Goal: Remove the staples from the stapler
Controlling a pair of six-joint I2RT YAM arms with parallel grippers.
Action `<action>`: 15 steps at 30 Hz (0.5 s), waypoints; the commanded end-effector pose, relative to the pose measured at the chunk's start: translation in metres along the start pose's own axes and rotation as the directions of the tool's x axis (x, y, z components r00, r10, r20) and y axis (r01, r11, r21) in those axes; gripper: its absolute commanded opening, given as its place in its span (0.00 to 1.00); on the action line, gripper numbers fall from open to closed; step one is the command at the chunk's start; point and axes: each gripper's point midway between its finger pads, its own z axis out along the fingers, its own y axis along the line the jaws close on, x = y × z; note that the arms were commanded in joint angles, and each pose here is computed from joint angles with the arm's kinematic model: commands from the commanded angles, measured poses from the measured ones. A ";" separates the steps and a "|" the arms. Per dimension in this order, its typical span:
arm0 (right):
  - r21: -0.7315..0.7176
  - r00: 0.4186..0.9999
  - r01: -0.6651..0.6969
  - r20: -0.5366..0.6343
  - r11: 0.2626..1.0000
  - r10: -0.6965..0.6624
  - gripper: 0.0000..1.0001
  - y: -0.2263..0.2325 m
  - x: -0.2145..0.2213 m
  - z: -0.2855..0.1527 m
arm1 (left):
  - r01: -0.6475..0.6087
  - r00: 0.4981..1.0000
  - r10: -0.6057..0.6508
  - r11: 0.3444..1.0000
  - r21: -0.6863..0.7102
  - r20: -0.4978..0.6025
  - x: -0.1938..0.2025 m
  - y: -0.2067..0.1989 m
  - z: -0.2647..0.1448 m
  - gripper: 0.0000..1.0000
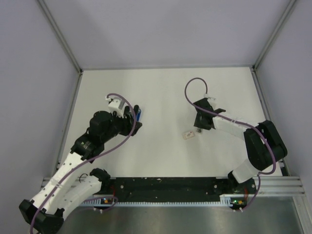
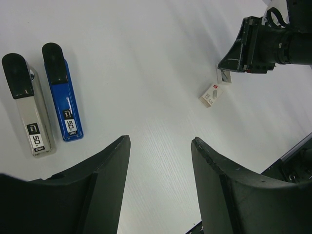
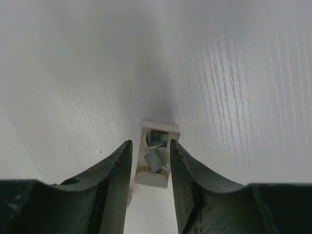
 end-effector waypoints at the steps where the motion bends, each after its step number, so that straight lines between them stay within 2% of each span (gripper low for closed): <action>1: -0.017 1.000 -0.016 0.024 1.000 0.016 0.39 0.001 -0.007 -0.001 | -0.008 0.999 0.006 0.999 0.031 0.051 -0.013 -0.007 0.002 0.59; 15: -0.058 0.996 0.011 0.086 0.998 -0.006 0.41 -0.002 -0.025 -0.034 | -0.002 0.999 0.000 0.999 0.053 0.041 -0.014 -0.012 0.005 0.59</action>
